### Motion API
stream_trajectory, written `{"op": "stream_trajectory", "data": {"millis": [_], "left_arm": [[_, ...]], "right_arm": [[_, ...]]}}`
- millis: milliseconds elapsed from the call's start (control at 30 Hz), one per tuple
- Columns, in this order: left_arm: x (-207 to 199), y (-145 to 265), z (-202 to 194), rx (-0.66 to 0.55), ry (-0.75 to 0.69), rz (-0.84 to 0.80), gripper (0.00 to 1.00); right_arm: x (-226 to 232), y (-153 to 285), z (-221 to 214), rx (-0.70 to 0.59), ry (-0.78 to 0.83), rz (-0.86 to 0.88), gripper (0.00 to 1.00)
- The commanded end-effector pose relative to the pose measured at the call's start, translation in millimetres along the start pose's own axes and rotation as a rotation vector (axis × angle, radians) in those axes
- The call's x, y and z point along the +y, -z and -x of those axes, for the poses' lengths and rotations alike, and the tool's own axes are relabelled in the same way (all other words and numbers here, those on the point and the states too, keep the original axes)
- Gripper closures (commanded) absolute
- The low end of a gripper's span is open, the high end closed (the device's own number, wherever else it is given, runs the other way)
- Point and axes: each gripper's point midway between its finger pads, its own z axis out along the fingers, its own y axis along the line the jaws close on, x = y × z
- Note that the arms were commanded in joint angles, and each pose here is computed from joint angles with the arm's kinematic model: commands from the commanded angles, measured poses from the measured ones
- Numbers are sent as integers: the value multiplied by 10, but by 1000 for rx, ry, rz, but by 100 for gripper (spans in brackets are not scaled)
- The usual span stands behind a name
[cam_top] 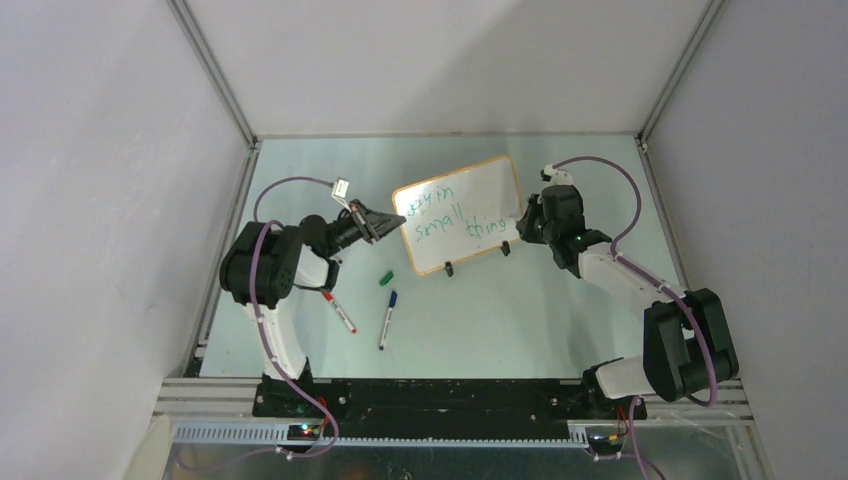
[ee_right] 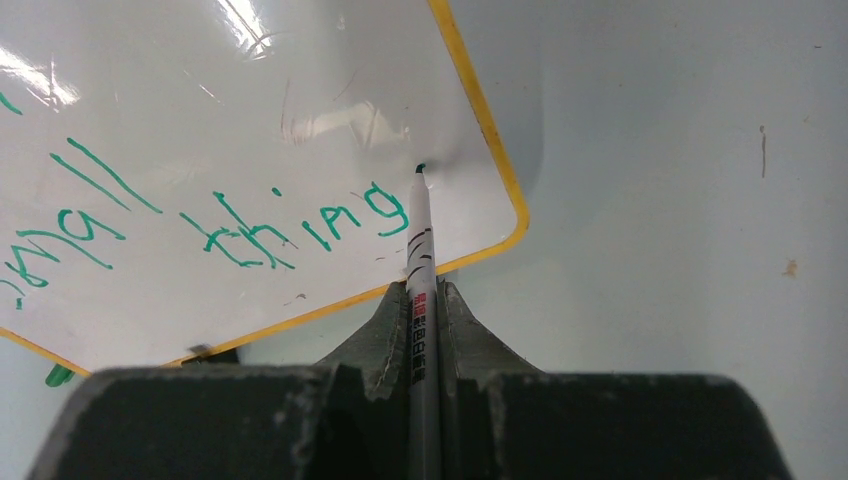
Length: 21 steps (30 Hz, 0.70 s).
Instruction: Write a sentence on the whiteboard
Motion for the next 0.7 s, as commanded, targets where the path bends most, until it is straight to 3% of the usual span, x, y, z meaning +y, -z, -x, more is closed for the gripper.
{"op": "stream_trajectory", "data": {"millis": [0,667], "left_arm": [[-209,0,94,-14,-72,-61,100],[-206,2,97,-15,-72,-60,100]], "right_arm": [[162,12,207,-46,-3,57,100],[90,57,65,-21,28,16,100]]}}
